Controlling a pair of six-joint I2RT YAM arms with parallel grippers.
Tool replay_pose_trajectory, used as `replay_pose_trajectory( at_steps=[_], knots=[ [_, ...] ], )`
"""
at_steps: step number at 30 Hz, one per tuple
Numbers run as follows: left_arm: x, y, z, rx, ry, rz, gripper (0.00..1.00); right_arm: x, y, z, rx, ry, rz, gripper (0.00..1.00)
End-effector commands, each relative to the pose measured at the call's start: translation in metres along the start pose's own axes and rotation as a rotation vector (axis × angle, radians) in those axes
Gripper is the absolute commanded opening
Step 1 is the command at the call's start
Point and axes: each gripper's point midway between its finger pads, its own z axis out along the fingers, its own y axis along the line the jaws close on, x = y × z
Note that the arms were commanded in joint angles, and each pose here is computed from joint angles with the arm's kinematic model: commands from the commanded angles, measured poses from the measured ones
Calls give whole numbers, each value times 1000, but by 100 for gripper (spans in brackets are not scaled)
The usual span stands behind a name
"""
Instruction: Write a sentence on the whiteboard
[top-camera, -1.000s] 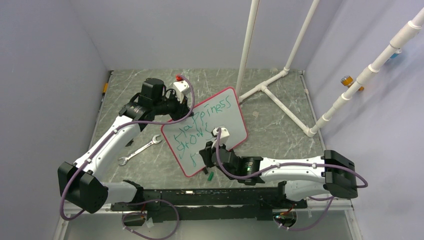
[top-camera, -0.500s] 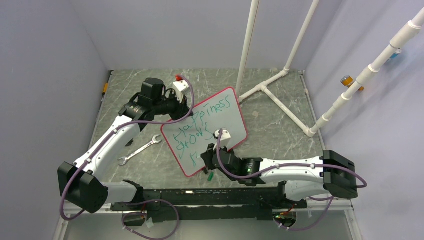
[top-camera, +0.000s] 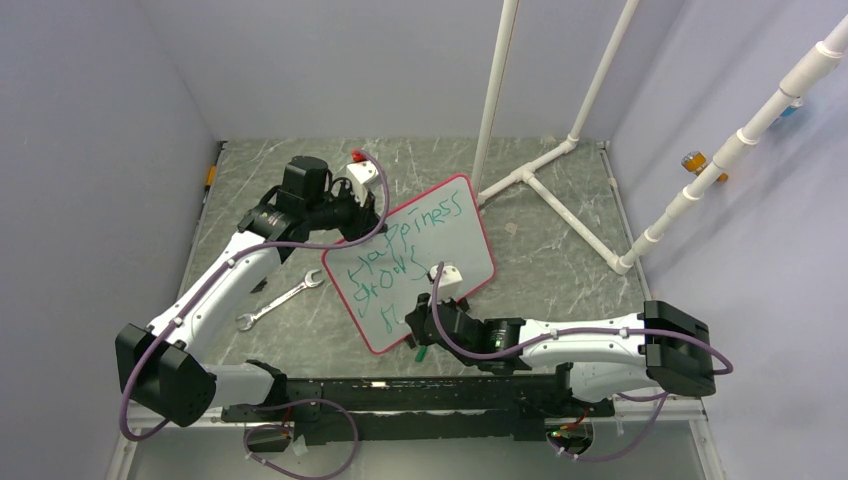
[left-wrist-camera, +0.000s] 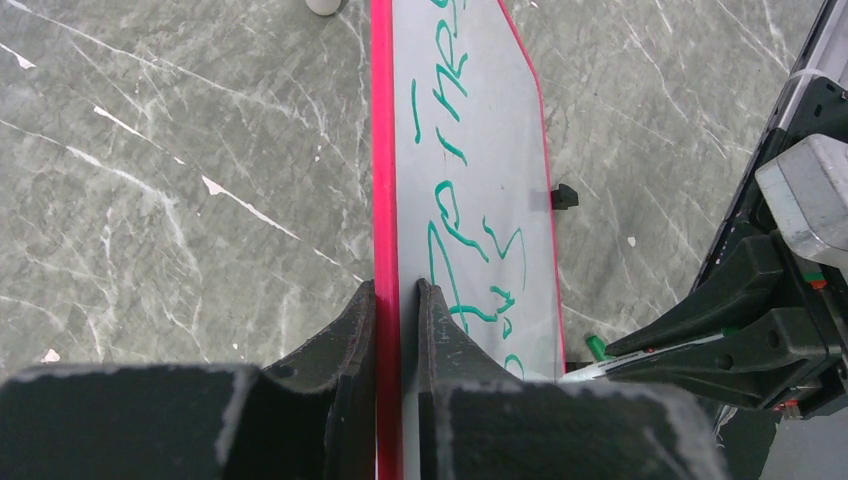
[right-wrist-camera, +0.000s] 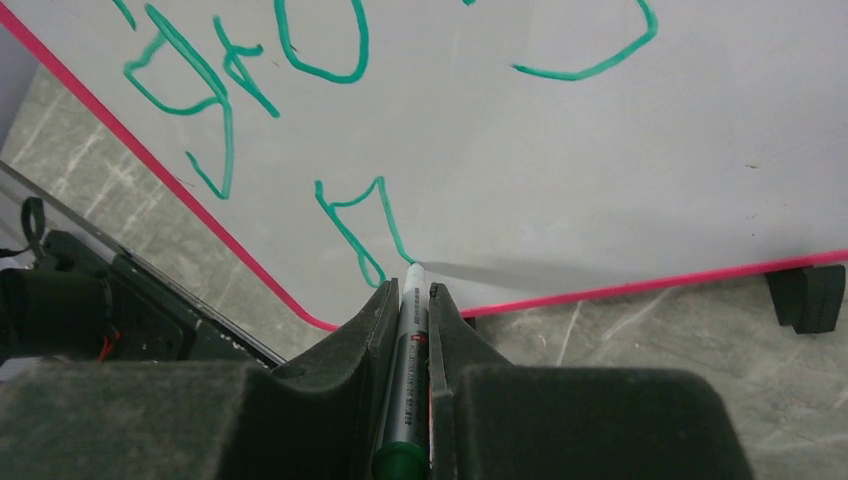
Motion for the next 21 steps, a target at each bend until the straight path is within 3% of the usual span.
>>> replay_pose_trajectory(
  at_steps=[1,9,21],
  knots=[
    [-20,12,-7,-71,-50,94,0,-12,2,-7,21,-32,-19,0],
    [-20,12,-7,-69,-50,94,0,-40,24,-28,-106,-121,18,0],
    [-19,12,-6,-65,-48,92,0,-49,11,-11,-52,-137,29,0]
  ],
)
